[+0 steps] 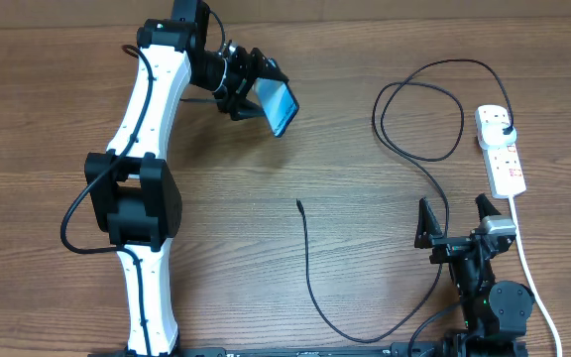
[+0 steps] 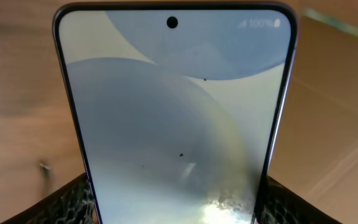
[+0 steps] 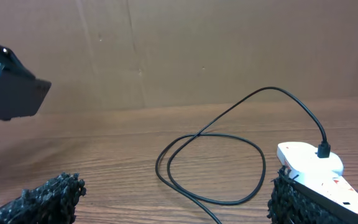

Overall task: Plug charger to phone and switch on socket
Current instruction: 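Lift the phone with the left gripper and tilt it upright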

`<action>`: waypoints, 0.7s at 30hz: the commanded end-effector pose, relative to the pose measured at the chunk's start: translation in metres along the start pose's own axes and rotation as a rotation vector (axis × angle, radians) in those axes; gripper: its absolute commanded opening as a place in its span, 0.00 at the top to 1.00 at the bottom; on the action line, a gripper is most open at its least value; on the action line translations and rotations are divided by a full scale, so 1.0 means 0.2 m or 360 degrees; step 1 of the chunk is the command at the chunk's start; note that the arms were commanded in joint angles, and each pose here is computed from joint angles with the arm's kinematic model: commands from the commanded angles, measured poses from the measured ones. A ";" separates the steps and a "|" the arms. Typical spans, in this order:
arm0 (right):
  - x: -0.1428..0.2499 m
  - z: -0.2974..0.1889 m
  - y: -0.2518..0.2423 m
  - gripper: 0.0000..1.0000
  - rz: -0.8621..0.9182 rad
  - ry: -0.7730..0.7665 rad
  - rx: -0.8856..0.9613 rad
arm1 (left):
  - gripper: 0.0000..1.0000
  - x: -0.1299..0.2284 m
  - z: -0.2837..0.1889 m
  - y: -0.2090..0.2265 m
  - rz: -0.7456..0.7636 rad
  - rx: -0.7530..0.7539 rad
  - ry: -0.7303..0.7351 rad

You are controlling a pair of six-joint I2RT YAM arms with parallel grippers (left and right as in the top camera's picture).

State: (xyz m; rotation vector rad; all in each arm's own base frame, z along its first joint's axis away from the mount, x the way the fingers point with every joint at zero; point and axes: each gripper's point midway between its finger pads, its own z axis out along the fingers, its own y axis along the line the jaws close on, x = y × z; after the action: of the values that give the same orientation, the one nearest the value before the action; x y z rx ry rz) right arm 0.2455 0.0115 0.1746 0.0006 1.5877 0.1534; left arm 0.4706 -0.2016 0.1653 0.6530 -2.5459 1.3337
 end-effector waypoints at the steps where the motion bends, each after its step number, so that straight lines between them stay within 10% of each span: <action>1: 0.01 0.00 0.00 0.00 0.0006 -0.0005 0.0008 | 0.96 0.16 -0.05 -0.21 -0.0130 0.0333 0.0312; 21: 0.01 0.00 0.00 0.00 0.0006 -0.0005 0.0009 | 0.96 0.25 -0.16 -0.33 -0.0335 0.0556 0.0585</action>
State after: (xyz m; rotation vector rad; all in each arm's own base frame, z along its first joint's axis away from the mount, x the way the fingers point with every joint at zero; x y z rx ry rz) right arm 0.2455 0.0115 0.1747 0.0006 1.5873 0.1534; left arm 0.4548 -0.2258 0.2296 0.6847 -2.0023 1.5867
